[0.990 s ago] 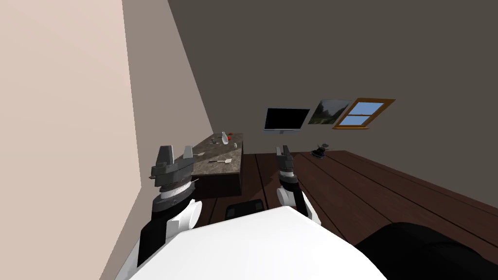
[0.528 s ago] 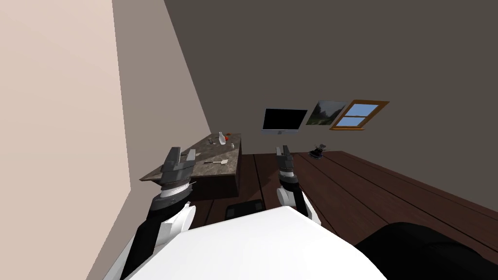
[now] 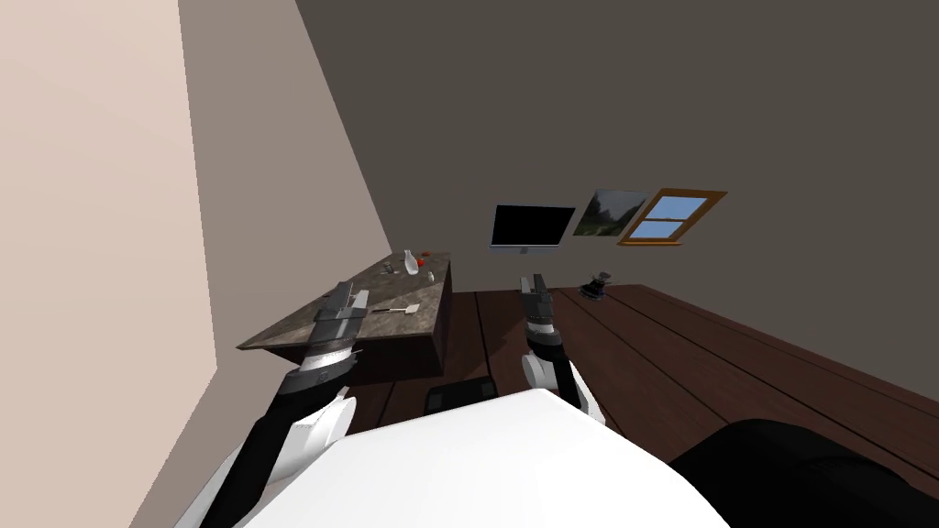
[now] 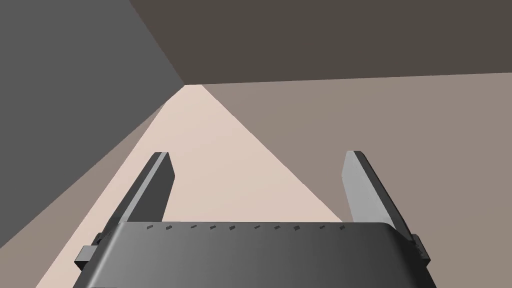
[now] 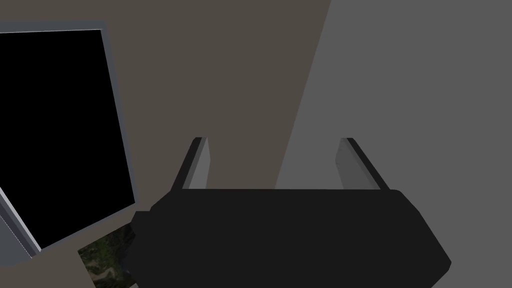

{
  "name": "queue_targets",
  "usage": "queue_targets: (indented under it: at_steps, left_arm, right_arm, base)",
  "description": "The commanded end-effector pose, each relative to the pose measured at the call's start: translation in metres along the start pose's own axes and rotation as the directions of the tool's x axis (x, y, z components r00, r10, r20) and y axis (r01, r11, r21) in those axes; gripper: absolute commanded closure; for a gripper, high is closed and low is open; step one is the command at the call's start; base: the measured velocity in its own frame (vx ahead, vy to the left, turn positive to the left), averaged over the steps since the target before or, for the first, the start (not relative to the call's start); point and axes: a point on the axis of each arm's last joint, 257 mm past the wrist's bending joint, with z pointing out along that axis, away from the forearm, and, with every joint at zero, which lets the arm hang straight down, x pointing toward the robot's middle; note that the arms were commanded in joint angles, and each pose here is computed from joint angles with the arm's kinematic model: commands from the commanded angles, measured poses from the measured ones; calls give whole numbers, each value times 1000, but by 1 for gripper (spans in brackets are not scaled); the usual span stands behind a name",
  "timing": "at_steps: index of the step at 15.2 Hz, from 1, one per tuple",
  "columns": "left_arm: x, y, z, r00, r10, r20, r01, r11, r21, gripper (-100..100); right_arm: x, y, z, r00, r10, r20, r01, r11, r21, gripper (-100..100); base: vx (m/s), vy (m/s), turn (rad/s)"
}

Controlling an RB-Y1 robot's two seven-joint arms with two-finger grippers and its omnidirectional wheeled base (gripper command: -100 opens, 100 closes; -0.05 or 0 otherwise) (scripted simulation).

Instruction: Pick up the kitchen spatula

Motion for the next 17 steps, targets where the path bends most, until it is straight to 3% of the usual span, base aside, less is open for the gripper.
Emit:
queue_targets:
  at_steps: [1,5,6,8,9,11,12,14,15,17]
  left_arm:
    - [-6,21,-4,1000,24,-9,-25,997,-69,-100]
    - [-12,43,-10,999,45,-21,-47,988,-150,-100]
    - [-19,58,-16,997,66,-28,-70,977,-200,-100]
    - [-19,63,-17,997,65,-32,-70,973,-221,-100]
    - [-27,77,-24,996,86,-40,-93,958,-270,-100]
    - [-26,83,-26,995,84,-45,-94,952,-293,-100]
    - [-36,97,-34,993,104,-53,-116,932,-344,-100]
    - [-35,103,-37,993,102,-58,-117,923,-365,-100]
    - [-45,116,-46,990,122,-67,-139,900,-413,-100]
    - [-44,122,-49,990,119,-73,-139,888,-437,-100]
  right_arm:
    - [0,0,0,1000,0,0,0,1000,0,0]
    - [0,0,0,1000,0,0,0,1000,0,0]
    - [0,0,0,1000,0,0,0,1000,0,0]
    - [0,0,0,1000,0,0,0,1000,0,0]
    - [0,0,0,1000,0,0,0,1000,0,0]
    - [0,0,0,1000,0,0,0,1000,0,0]
    - [0,0,0,1000,0,0,0,1000,0,0]
    - [0,0,0,1000,0,0,0,1000,0,0]
    - [0,0,0,1000,0,0,0,1000,0,0]
    - [0,0,0,1000,0,0,0,1000,0,0]
  base:
    - [28,-93,-19]
    - [37,-106,-18]
    - [42,-87,-24]
    - [44,-83,-13]
    - [44,-98,-23]
    - [45,-82,-10]
    - [54,-86,-36]
    - [57,-81,-8]
    - [62,-82,-25]
    - [61,-81,-12]
